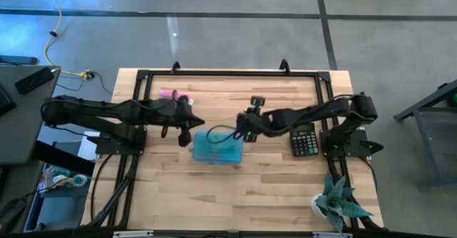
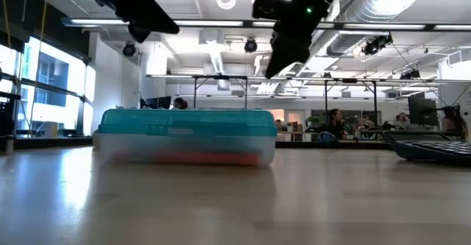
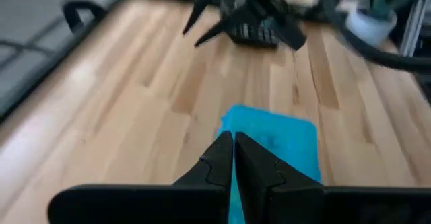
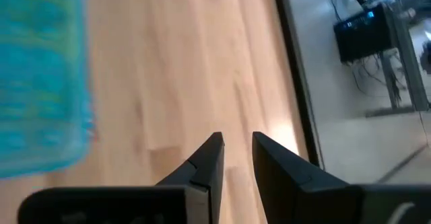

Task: Pack school essentials
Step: Return to Home Position

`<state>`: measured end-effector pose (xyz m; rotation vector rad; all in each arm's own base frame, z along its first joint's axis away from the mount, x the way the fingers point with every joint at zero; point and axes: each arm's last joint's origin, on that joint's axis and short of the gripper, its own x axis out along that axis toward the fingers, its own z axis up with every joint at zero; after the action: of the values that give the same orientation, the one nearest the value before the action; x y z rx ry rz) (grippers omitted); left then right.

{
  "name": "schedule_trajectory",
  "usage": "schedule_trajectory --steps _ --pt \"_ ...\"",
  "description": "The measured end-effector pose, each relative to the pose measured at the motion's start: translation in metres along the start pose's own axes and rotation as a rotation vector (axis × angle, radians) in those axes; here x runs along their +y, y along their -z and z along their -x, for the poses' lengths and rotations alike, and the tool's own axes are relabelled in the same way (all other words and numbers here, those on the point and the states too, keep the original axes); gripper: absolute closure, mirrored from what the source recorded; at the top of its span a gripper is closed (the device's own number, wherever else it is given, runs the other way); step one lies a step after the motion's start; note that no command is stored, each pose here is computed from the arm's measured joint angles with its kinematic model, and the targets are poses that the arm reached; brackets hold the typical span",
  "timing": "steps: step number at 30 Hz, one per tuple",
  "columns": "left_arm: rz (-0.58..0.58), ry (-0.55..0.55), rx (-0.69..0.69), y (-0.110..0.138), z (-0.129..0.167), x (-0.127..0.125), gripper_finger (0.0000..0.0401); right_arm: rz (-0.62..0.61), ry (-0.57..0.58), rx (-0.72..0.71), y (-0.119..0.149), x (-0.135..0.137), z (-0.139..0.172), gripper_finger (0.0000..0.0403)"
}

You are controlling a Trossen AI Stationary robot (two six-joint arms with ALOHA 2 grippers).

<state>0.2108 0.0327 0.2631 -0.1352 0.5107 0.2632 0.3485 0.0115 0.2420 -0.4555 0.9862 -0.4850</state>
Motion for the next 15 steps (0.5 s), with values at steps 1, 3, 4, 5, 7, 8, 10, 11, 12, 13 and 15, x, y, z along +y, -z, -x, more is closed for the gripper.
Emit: schedule_trajectory --steps 1,3,4,5,7,8,10,11,12,13,15 --pt "0.002 -0.003 -0.027 0.0 0.002 0.002 0.0394 -0.013 0.006 -0.002 0.005 -0.005 -0.001 0.0331" --pt "0.01 -0.015 -0.049 0.009 0.004 0.007 0.0394 -0.041 0.004 -0.016 0.02 -0.013 -0.004 0.0331" --pt "0.02 -0.018 -0.062 0.015 0.004 0.008 0.0394 -0.057 -0.003 -0.029 0.028 -0.015 -0.005 0.0331" --pt "0.027 -0.014 -0.085 0.02 0.004 0.01 0.0394 -0.082 -0.012 -0.05 0.037 -0.018 -0.006 0.0331" --pt "0.058 -0.012 -0.116 0.031 0.004 0.014 0.0394 -0.149 -0.038 -0.12 0.051 -0.026 -0.004 0.0331" --pt "0.076 -0.011 -0.116 0.038 0.004 0.016 0.0394 -0.182 -0.045 -0.155 0.058 -0.03 -0.002 0.0331" --pt "0.112 -0.006 -0.12 0.052 0.005 0.02 0.0394 -0.236 -0.052 -0.216 0.07 -0.036 0.003 0.0331" --pt "0.133 -0.003 -0.13 0.058 0.006 0.021 0.0394 -0.259 -0.047 -0.242 0.077 -0.039 0.006 0.0331" --pt "0.152 -0.002 -0.14 0.064 0.006 0.022 0.0394 -0.281 -0.039 -0.271 0.083 -0.042 0.009 0.0331" --pt "0.169 -0.004 -0.148 0.07 0.007 0.024 0.0394 -0.304 -0.028 -0.304 0.088 -0.046 0.014 0.0331" --pt "0.198 -0.005 -0.172 0.083 0.009 0.026 0.0394 -0.349 -0.008 -0.368 0.099 -0.053 0.023 0.0331"
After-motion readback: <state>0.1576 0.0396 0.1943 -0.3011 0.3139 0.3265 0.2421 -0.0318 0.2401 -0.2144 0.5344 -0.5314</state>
